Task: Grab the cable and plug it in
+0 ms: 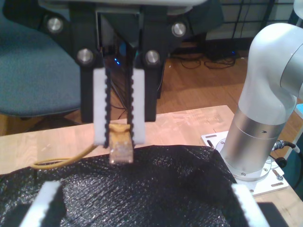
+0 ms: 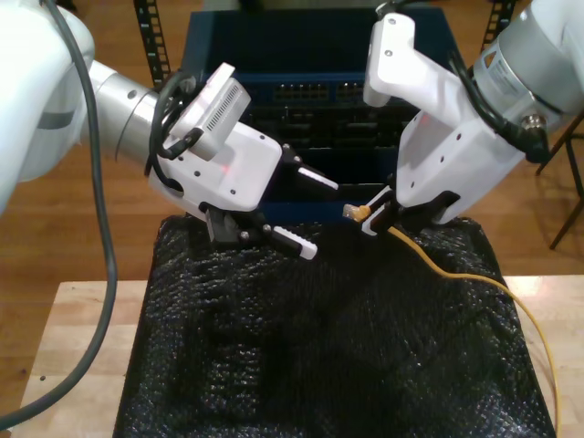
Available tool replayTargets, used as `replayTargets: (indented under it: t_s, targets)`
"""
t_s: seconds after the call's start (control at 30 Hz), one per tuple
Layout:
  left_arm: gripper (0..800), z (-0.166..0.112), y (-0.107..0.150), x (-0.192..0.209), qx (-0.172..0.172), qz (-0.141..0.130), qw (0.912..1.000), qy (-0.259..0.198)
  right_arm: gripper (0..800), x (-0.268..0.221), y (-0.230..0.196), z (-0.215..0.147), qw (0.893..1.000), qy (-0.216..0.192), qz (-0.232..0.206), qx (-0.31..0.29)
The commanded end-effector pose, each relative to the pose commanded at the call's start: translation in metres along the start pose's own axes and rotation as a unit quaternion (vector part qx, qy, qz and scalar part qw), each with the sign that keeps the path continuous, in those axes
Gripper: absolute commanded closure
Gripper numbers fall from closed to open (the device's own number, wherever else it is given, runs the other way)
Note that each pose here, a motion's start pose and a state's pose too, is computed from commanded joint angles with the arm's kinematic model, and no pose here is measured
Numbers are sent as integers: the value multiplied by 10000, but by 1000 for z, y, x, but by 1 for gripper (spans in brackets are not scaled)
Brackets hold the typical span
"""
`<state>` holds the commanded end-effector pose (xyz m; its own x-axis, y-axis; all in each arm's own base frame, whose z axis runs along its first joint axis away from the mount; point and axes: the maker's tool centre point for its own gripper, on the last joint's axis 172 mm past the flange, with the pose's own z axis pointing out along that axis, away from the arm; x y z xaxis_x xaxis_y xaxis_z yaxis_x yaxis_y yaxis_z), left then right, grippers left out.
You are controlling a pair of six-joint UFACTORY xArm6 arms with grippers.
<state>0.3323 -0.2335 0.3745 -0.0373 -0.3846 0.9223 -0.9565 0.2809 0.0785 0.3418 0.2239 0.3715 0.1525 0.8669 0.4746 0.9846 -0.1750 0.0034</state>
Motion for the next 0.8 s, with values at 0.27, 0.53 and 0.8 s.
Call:
replayTargets:
  t_s: [0.27,0.53,0.8]
  targets:
    - [71,2,5,4,-88,13,9999,69,787,9,0,6,9998,144,73,142]
    - [146,1,4,7,-65,29,9999,128,787,21,1,4,9992,335,-9,201]
    - [255,1,3,7,-55,53,9999,132,787,20,1,4,9992,331,1,203]
